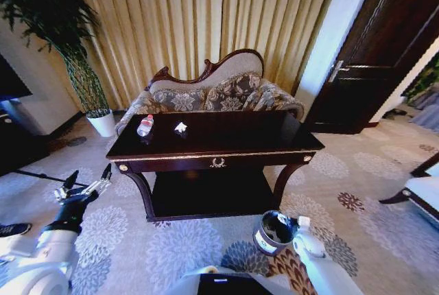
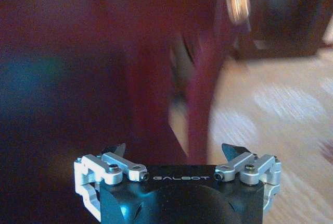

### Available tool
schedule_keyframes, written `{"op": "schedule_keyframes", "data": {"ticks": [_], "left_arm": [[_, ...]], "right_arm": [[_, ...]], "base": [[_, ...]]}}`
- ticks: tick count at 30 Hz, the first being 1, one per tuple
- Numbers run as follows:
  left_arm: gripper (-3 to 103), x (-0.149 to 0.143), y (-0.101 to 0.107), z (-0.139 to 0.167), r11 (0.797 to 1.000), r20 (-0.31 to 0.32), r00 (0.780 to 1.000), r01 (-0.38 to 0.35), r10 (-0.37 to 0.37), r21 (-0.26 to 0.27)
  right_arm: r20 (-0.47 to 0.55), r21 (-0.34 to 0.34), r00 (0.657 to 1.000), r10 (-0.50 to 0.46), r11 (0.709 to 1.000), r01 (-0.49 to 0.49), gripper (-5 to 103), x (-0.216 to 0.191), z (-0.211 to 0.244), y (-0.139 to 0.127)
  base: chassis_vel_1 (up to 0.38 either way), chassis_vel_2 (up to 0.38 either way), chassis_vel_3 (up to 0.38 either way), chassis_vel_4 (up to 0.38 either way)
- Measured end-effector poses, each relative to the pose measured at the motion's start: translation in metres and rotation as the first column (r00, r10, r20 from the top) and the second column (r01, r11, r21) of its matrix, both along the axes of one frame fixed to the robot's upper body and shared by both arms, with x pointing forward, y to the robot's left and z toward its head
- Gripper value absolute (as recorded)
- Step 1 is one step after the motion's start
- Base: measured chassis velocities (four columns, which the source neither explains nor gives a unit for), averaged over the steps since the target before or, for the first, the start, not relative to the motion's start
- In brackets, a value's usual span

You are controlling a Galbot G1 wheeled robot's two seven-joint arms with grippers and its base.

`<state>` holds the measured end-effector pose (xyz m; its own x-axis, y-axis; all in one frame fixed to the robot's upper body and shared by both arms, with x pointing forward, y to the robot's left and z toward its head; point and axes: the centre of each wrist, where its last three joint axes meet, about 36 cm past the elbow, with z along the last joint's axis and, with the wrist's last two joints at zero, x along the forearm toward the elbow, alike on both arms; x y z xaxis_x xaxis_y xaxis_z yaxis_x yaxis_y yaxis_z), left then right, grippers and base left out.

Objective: Move to the front of the table and place the trash on the table into the trash bin.

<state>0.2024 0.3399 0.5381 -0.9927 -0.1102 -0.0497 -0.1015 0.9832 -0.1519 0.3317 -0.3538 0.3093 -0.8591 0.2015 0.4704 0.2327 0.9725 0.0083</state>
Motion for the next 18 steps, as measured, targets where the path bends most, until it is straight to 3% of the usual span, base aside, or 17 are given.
{"op": "schedule_keyframes", "data": {"ticks": [3, 4, 9, 14, 18], "left_arm": [[100, 0.0, -0.001, 0.0, 1.0, 0.0, 1.0, 0.002, -0.002, -0.002], [100, 0.0, -0.001, 0.0, 1.0, 0.0, 1.0, 0.002, -0.002, -0.002], [100, 0.001, 0.001, 0.002, 1.0, 0.002, 1.0, 0.011, -0.011, 0.012], [100, 0.002, 0.005, 0.006, 0.999, 0.005, 1.0, 0.018, -0.018, 0.03], [100, 0.003, 0.004, 0.007, 0.999, 0.004, 1.0, 0.026, -0.026, 0.036]], "right_arm": [[0.163, 0.02, 0.983, 0.083, 0.996, -0.088, 100, -0.003, 0.075, 0.022], [0.163, 0.02, 0.983, 0.083, 0.996, -0.088, 100, -0.003, 0.075, 0.022], [0.328, 0.0, 0.913, 0.243, 0.966, -0.257, 100, -0.017, 0.16, 0.061], [0.403, -0.042, 0.864, 0.301, 0.949, -0.311, 100, -0.022, 0.197, 0.075], [0.426, -0.061, 0.845, 0.322, 0.943, -0.328, 100, -0.025, 0.21, 0.079]], "base": [[0.0, 0.0, 0.0, 0.0], [0.0, 0.0, 0.0, 0.0], [0.0, 0.0, 0.0, 0.0], [0.0, 0.0, 0.0, 0.0], [0.0, 0.0, 0.0, 0.0]]}}
